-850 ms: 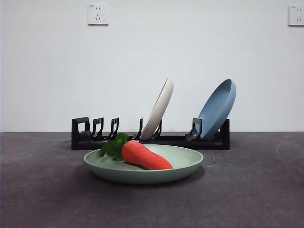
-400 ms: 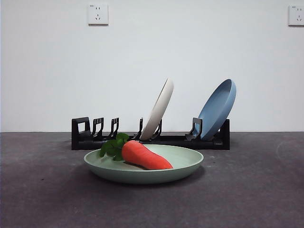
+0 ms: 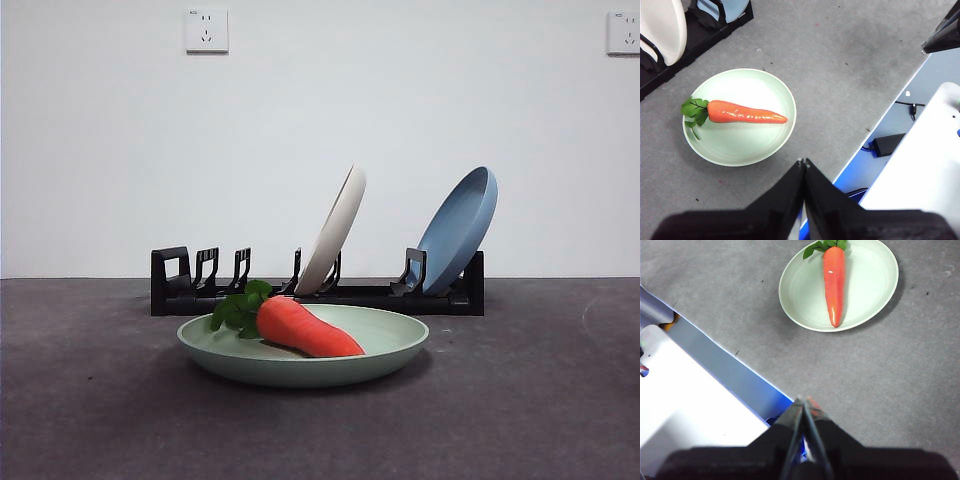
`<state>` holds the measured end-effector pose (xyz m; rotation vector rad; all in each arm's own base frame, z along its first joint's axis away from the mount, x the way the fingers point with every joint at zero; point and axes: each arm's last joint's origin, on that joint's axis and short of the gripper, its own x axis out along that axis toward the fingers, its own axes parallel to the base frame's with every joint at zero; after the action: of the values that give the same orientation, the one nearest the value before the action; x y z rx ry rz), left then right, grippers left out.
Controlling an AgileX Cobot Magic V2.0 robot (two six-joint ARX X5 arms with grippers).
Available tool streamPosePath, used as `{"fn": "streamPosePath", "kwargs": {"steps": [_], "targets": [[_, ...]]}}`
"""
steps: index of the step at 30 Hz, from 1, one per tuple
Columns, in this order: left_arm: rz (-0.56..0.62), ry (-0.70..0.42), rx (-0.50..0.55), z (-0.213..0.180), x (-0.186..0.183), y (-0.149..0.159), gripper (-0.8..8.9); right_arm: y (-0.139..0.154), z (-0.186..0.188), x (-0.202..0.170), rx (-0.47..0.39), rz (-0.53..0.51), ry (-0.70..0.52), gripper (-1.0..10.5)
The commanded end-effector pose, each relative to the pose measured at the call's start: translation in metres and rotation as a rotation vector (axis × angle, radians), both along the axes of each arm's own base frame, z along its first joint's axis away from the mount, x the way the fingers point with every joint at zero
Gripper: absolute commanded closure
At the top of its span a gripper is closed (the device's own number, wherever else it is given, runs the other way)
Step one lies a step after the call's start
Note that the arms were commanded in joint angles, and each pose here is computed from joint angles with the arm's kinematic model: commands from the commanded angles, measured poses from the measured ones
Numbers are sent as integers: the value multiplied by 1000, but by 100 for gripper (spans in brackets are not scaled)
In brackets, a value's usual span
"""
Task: Take the green plate from the plate rack,put the plate on the table,take the carrot from the table,put the carrot in the plate
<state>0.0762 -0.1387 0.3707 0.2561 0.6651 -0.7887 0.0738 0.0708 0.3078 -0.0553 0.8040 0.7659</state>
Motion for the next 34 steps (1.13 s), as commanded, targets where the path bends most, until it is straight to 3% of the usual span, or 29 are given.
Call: {"fn": "streamPosePath", "kwargs": {"steps": [1,5,9,12,18,23,34], "targets": [[19,-24,-16,3,1,9,817,0,-1,0,4,-7,3,946],[138,-144,-117,14,14,30,817,0,-1,0,4,-7,3,946],[290,-365,-290,26,25,63,817,0,-1,0,4,-7,3,946],[352,-534,-363,24,22,85,817,0,-1,0,4,-7,3,946],[497,-788,-362,-13,11,114,817,0,-1,0,4,-7,3,946],[603,-829,-317,-67,15,125,817,0,-1,0,4,-7,3,946],[642,-695,-243,-179,23,130,817,0,-1,0,4,-7,3,946]]}}
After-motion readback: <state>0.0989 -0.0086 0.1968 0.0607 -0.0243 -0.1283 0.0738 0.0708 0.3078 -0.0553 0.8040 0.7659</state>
